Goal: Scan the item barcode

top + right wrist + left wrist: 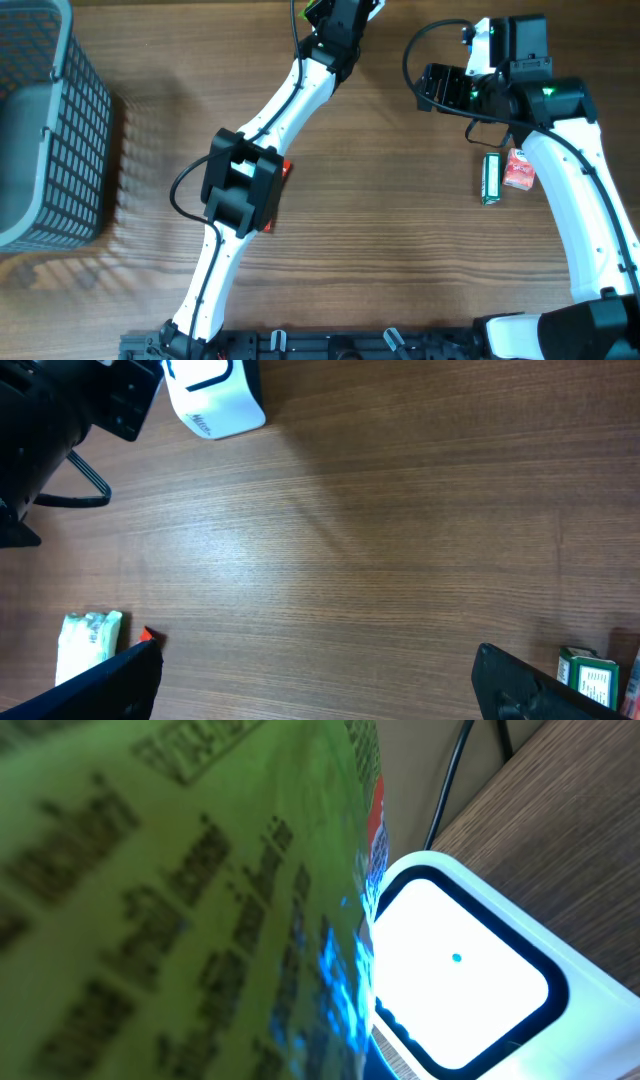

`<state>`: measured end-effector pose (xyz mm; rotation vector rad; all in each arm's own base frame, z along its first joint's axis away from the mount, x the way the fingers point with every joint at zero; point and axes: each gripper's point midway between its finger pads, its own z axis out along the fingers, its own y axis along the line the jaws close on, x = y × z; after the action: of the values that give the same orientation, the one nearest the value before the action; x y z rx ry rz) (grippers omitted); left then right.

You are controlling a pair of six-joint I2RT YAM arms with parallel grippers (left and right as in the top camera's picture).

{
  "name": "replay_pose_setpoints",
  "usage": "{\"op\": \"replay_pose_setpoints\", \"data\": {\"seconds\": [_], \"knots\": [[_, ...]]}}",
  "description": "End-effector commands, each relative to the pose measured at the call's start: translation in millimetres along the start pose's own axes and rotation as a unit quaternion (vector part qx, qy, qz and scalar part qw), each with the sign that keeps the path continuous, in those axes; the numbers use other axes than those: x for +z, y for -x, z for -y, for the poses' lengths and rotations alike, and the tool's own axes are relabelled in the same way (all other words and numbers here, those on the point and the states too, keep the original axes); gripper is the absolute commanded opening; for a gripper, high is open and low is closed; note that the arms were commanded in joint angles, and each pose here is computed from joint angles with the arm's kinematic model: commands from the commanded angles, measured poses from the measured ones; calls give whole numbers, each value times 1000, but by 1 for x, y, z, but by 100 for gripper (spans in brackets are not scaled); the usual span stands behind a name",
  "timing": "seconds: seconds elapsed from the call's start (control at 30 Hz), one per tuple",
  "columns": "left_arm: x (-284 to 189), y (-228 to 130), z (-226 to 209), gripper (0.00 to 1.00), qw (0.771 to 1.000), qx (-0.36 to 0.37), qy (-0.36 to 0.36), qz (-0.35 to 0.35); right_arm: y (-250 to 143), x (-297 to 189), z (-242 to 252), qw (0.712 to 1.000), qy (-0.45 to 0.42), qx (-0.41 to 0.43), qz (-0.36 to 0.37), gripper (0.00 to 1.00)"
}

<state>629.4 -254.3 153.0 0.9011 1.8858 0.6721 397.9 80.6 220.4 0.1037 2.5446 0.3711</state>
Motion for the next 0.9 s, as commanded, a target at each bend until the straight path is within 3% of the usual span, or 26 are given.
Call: {"op": "replay_pose_setpoints", "data": {"seconds": [0.0,0.43,0.53,0.67,0.8,0.87], "knots": [[-25,25,-22,4,999,-3,23,22,0,4,3,1000,-9,4,-1,100],[-31,21,-1,4,1000,19,0,3,0,4,3,1000,-9,4,-1,100],[-37,34,-31,4,998,-15,57,19,0,4,3,1000,-9,4,-1,100],[-59,41,-63,4,995,-49,83,21,0,4,3,1000,-9,4,-1,100],[-102,27,-82,4,988,-148,42,-12,0,4,3,1000,-9,4,-1,100],[-127,15,-76,4,977,-211,-15,-37,0,4,3,1000,-9,4,-1,100]]}}
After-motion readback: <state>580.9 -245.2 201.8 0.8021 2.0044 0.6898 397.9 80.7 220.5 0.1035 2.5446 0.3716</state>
